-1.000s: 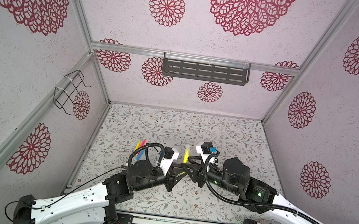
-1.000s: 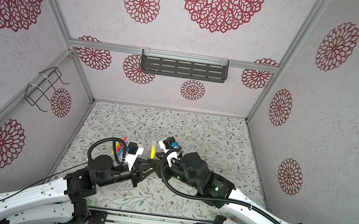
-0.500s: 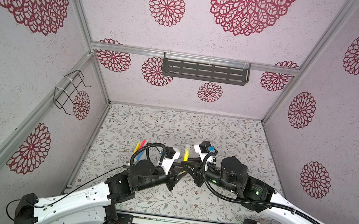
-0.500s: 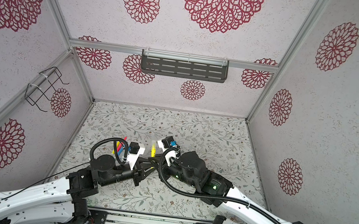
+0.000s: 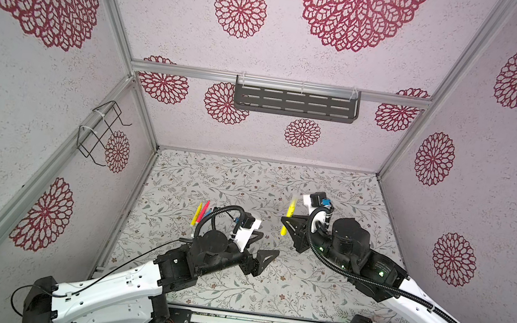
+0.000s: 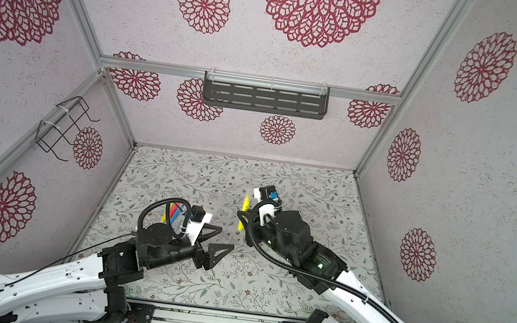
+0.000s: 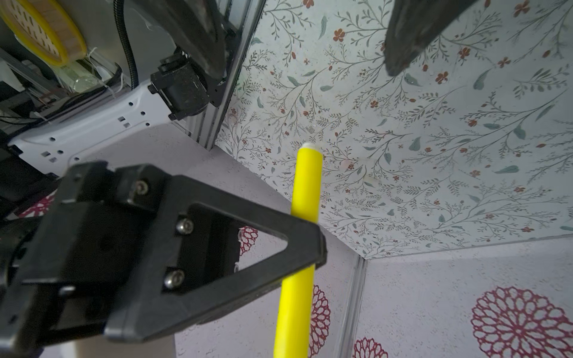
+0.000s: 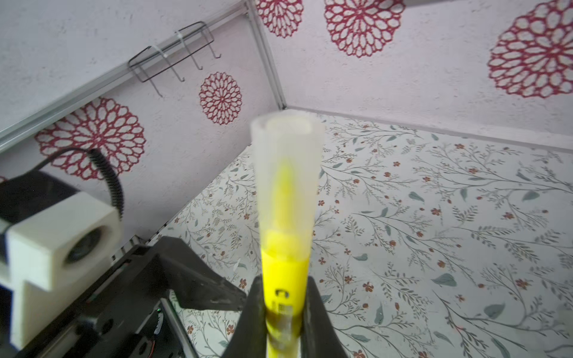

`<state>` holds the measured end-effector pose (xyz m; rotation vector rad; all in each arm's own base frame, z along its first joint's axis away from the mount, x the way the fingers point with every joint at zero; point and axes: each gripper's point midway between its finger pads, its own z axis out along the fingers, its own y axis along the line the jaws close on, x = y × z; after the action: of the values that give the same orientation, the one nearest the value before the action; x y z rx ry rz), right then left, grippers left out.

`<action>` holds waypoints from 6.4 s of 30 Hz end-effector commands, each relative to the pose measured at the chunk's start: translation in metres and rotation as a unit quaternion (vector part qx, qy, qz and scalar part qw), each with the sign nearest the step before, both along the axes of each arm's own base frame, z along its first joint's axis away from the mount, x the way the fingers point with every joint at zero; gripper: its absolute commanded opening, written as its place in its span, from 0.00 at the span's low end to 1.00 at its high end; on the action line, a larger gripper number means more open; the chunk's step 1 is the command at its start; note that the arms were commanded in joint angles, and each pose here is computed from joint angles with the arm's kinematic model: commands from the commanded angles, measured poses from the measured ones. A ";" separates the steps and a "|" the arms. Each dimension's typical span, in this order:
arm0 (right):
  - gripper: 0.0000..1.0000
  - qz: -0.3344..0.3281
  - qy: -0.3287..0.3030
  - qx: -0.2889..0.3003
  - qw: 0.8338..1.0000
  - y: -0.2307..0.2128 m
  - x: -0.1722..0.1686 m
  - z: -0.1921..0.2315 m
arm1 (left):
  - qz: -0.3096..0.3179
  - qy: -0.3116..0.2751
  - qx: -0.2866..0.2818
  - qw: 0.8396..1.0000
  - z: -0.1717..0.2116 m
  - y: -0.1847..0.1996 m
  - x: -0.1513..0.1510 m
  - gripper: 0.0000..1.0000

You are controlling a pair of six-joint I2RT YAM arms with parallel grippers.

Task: Insert the pens into the pen caps
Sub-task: 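Open the left gripper and draw back while the right gripper lifts the highlighter, then carry the capped highlighter to the far table side and release it with the right gripper, then move the left gripper over the pink and blue pens while the right returns, then lower the left gripper and grasp the blue highlighter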

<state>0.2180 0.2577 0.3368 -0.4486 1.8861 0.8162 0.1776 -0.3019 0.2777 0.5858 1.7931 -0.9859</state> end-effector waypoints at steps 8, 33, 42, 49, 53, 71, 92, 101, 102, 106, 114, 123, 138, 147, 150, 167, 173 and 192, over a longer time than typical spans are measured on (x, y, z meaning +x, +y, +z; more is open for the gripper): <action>0.00 -0.186 0.089 -0.139 0.969 -0.077 0.050 -0.049 | 0.152 0.042 0.092 0.983 -0.036 0.041 0.037 0.82; 0.00 -0.345 0.226 -0.341 0.845 -0.233 0.173 -0.142 | 0.152 0.092 0.070 0.982 -0.071 0.067 0.014 0.78; 0.00 -0.288 0.306 -0.389 0.820 -0.259 0.205 -0.213 | 0.145 0.096 0.056 0.983 -0.075 0.075 0.005 0.77; 0.00 -0.280 0.348 -0.406 0.797 -0.267 0.213 -0.242 | 0.143 0.095 0.041 0.984 -0.076 0.078 0.002 0.77; 0.00 -0.287 0.344 -0.420 0.789 -0.275 0.218 -0.253 | 0.142 0.098 0.039 0.984 -0.079 0.076 0.002 0.77; 0.00 -0.283 0.359 -0.434 0.776 -0.280 0.239 -0.291 | 0.140 0.103 0.033 0.984 -0.082 0.075 0.000 0.77; 0.99 -0.300 0.280 -0.349 0.843 -0.234 0.244 -0.175 | 0.179 0.102 0.089 0.974 -0.094 0.082 0.011 0.77; 0.99 -0.214 0.181 -0.122 0.952 -0.153 0.215 -0.048 | 0.225 0.141 0.138 0.954 -0.108 0.087 0.040 0.75; 0.99 -0.214 0.163 -0.098 0.958 -0.151 0.210 -0.033 | 0.230 0.148 0.139 0.952 -0.109 0.089 0.045 0.74; 0.99 -0.193 0.091 0.016 0.977 -0.139 0.180 0.016 | 0.255 0.180 0.142 0.940 -0.114 0.104 0.068 0.70; 0.99 -0.093 0.075 0.061 0.991 -0.113 0.129 0.042 | 0.324 0.220 0.173 0.904 -0.132 0.155 0.116 0.67; 0.98 -0.036 0.062 0.082 0.994 -0.101 0.092 0.025 | 0.369 0.259 0.175 0.875 -0.156 0.196 0.135 0.65; 0.95 -0.027 0.119 0.074 0.990 -0.084 0.076 -0.041 | 0.407 0.296 0.185 0.844 -0.190 0.228 0.141 0.63; 0.95 -0.007 0.116 0.100 0.988 -0.079 0.066 -0.051 | 0.415 0.315 0.194 0.831 -0.210 0.235 0.147 0.62; 0.95 -0.005 0.122 0.104 0.987 -0.078 0.065 -0.056 | 0.422 0.320 0.194 0.826 -0.216 0.239 0.152 0.62; 0.90 0.002 0.129 0.117 0.985 -0.077 0.056 -0.063 | 0.424 0.335 0.222 0.811 -0.239 0.245 0.165 0.58; 0.88 0.004 0.126 0.115 0.985 -0.078 0.052 -0.059 | 0.424 0.338 0.226 0.809 -0.243 0.246 0.168 0.57; 0.78 0.002 0.120 0.117 0.986 -0.080 0.046 -0.052 | 0.409 0.368 0.226 0.804 -0.255 0.242 0.163 0.52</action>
<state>0.2696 0.1763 0.2667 -0.1822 2.0267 1.1099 0.3396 -0.0608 0.0220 -0.3943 2.6416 -0.1357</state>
